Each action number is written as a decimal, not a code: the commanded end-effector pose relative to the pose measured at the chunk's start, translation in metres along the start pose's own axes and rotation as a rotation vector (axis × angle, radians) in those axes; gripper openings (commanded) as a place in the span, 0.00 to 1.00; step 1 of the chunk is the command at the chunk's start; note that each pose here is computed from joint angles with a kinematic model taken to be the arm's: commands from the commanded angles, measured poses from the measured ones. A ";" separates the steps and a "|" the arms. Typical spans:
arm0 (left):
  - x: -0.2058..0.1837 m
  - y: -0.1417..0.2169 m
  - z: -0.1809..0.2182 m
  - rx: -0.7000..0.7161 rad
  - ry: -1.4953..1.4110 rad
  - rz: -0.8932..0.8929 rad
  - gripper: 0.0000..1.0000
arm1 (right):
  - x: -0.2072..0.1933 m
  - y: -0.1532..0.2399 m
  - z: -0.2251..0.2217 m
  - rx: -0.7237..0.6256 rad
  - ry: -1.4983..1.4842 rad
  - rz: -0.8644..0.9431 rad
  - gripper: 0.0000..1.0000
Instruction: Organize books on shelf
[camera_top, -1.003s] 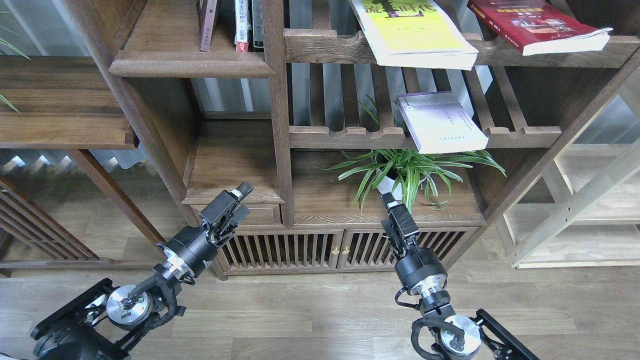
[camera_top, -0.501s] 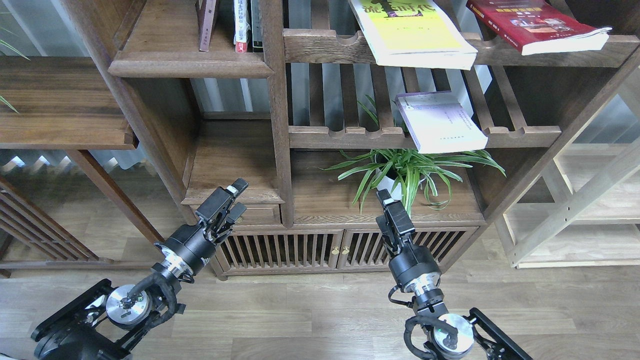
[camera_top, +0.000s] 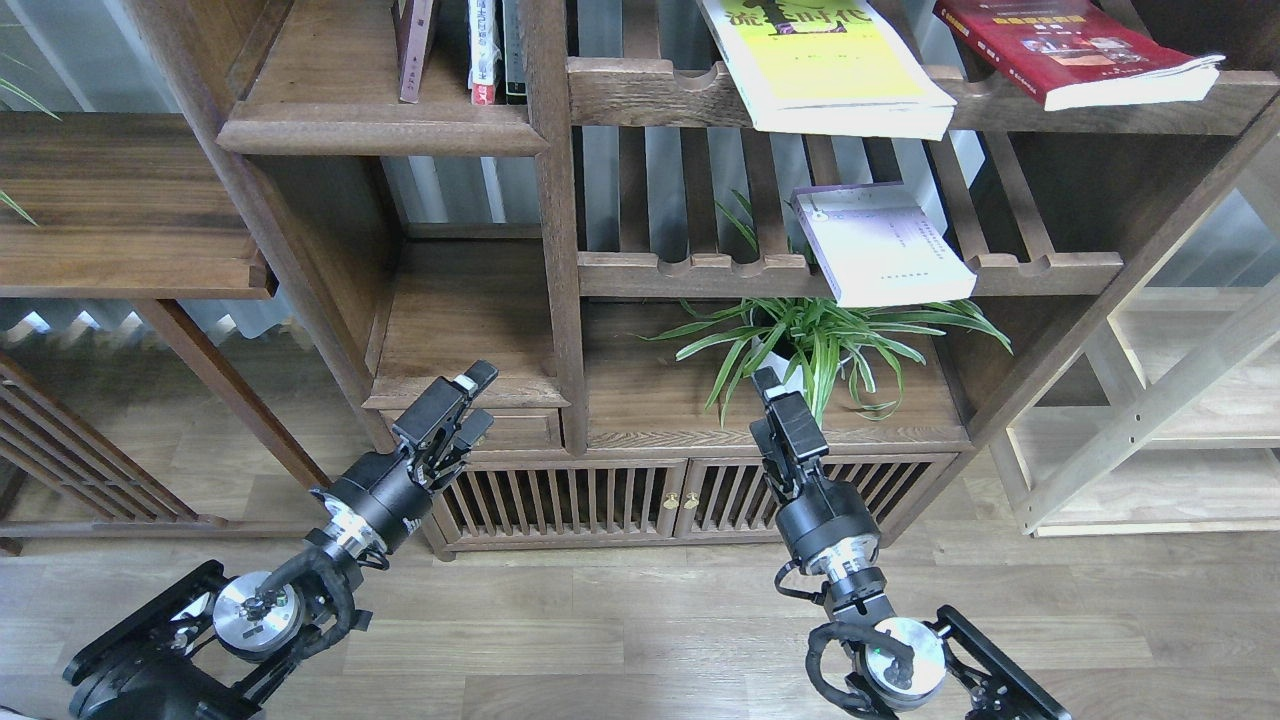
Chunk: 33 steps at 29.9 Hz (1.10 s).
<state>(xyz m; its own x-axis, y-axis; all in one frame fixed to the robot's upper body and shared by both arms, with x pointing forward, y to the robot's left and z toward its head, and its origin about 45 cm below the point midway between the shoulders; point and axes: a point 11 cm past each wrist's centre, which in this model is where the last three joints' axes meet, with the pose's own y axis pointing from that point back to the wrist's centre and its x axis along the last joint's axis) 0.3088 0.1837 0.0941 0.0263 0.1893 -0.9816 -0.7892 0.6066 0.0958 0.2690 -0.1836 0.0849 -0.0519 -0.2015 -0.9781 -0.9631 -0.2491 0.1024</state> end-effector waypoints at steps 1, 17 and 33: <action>0.003 0.002 -0.001 -0.001 0.003 0.007 0.99 | 0.001 0.000 0.000 0.001 -0.001 0.001 1.00; 0.008 0.006 0.004 -0.023 0.009 0.021 0.99 | -0.001 -0.009 -0.004 0.002 0.006 -0.028 1.00; 0.009 0.009 0.011 -0.054 0.030 0.022 0.99 | 0.000 -0.011 -0.008 0.008 0.007 -0.024 1.00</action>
<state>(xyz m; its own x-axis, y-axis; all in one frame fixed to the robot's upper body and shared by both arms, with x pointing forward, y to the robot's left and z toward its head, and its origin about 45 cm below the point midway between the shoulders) 0.3079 0.1975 0.0881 -0.0088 0.1773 -0.9841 -0.8192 0.5631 0.1088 0.2816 -0.1873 0.0864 -0.0216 -0.1994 -0.9797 -0.9659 -0.2488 0.0720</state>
